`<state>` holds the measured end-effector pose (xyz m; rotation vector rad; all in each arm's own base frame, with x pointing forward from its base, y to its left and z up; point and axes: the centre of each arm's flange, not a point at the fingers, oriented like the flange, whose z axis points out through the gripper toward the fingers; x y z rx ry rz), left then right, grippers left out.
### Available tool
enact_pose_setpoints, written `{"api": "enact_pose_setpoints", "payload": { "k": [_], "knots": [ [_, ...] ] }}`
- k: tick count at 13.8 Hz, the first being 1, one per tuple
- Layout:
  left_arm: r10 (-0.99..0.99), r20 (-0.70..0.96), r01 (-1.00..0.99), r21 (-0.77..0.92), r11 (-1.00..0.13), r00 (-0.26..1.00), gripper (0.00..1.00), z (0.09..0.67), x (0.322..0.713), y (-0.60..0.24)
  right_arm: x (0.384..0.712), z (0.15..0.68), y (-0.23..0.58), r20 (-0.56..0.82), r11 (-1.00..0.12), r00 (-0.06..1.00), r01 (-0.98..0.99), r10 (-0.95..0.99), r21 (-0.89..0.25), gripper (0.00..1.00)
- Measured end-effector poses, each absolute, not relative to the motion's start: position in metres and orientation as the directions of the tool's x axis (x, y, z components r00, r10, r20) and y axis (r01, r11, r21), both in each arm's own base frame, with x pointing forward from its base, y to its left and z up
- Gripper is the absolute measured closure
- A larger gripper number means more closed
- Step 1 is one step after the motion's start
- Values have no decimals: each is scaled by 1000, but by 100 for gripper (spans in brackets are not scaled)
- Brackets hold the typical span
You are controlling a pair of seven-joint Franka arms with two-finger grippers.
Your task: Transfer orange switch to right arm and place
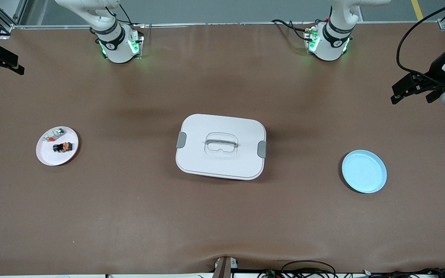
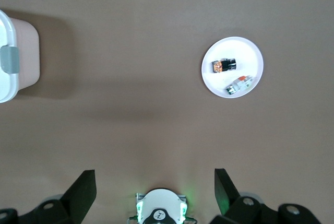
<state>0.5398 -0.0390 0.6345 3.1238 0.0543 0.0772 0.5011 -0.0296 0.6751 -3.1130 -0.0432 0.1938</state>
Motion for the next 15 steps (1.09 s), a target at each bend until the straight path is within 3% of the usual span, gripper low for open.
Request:
{"api": "enact_pose_setpoints", "payload": {
  "k": [15],
  "knots": [
    [34,3,34,12,-999,999,0,627,538,-39,508,687,-31,-50,-996,995,-87,-86,-21,0]
  ]
}}
